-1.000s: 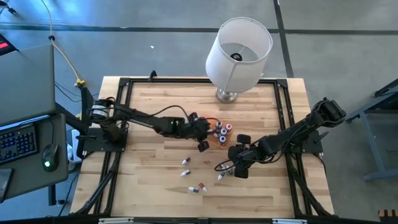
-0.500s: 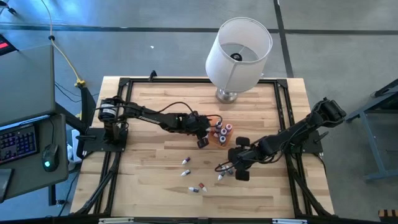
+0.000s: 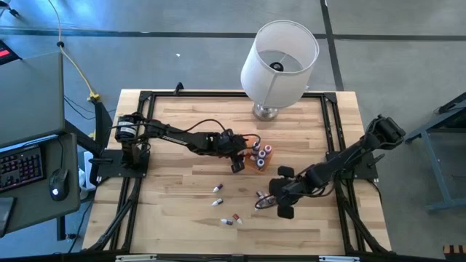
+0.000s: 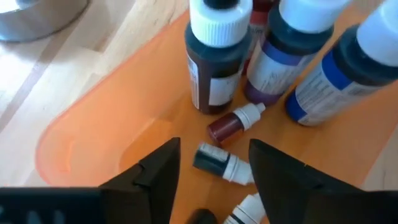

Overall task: Pick & Place food coloring
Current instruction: Put the small purple food coloring bottle into the orange bin

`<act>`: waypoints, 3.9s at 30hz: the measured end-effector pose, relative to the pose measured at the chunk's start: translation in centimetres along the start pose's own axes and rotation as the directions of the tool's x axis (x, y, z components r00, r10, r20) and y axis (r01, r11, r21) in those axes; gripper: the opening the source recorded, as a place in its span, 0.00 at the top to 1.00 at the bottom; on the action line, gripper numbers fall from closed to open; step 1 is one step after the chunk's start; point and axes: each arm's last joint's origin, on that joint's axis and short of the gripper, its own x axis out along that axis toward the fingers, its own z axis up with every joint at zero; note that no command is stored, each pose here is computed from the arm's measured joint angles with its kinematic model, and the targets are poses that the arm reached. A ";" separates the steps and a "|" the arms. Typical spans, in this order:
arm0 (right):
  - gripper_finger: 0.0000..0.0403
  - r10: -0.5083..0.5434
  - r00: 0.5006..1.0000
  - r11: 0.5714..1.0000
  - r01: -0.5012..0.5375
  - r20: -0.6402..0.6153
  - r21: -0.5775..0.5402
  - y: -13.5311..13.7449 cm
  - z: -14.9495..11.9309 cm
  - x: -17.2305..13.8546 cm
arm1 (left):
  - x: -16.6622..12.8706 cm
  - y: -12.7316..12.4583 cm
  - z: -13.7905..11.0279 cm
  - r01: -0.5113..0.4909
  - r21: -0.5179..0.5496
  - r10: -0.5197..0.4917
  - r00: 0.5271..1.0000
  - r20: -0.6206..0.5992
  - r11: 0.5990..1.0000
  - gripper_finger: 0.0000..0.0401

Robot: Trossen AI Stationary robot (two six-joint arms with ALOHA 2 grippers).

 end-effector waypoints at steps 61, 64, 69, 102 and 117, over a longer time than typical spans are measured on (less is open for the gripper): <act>0.82 -0.330 0.883 0.887 0.412 0.334 -0.211 -3.2 12.3 0.5 | -20.3 -2.8 1.4 0.173 0.055 -0.177 0.979 0.102 0.983 0.50; 0.81 -0.338 0.908 0.906 0.385 0.250 -0.175 -6.7 12.3 1.6 | -20.4 -3.0 1.3 0.182 0.046 -0.186 0.978 0.096 0.982 0.50; 0.80 -0.350 0.920 0.922 0.371 0.177 -0.106 -11.0 12.2 2.4 | -20.4 -3.1 1.2 0.181 0.044 -0.185 0.979 0.089 0.982 0.50; 0.67 -0.208 0.978 0.944 0.209 0.034 -0.254 -4.4 10.6 0.8 | -13.4 -8.3 -9.9 0.121 -0.207 -0.120 0.993 0.019 0.971 0.50; 0.67 -0.124 0.992 0.945 0.130 0.037 -0.300 1.5 7.8 0.4 | -8.2 -10.0 -12.6 0.043 -0.223 -0.049 0.998 -0.025 0.974 0.50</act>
